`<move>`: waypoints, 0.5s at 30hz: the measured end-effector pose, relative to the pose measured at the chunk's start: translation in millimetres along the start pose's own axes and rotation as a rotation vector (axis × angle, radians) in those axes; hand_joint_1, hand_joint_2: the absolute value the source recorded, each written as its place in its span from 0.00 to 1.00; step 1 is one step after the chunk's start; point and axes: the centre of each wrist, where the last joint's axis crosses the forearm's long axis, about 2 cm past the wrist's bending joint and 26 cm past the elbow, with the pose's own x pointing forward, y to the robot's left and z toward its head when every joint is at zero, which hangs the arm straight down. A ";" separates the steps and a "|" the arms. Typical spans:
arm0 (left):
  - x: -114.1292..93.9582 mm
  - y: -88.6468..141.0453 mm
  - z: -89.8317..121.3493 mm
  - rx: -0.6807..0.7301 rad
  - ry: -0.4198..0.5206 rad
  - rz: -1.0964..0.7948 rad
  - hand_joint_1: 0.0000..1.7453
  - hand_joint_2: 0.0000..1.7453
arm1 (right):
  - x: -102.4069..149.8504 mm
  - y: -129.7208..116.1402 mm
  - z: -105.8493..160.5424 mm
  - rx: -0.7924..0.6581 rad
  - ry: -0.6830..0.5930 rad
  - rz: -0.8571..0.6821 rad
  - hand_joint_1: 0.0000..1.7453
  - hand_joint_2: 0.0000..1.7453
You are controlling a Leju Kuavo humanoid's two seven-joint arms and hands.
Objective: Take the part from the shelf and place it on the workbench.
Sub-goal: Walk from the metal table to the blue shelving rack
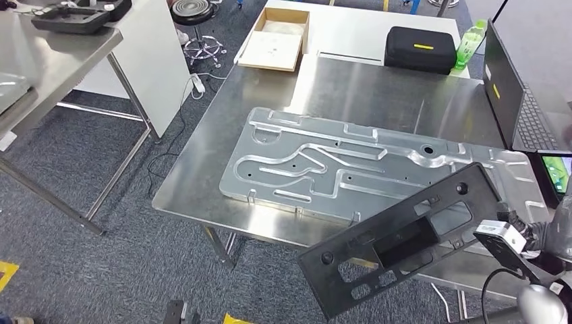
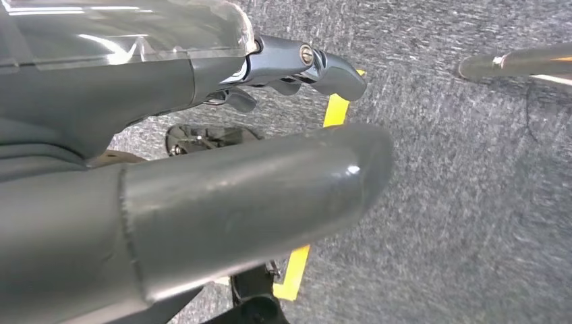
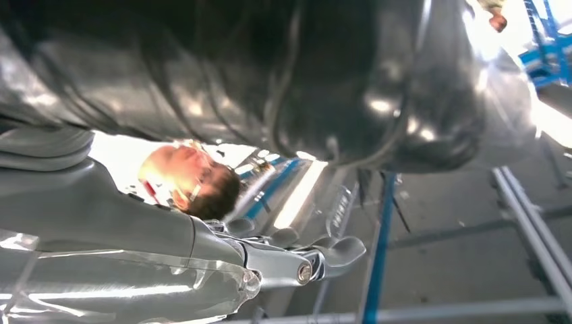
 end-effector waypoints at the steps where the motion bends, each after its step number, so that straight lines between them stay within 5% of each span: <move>1: -1.3 0.7 0.8 -0.001 0.002 0.000 0.00 0.00 | 1.0 0.7 0.7 -0.004 -0.004 0.000 0.00 0.00; 15: -17.8 21.1 10.2 0.016 0.029 -0.035 0.00 0.00 | 17.3 1.3 19.0 -0.075 -0.004 -0.020 0.00 0.00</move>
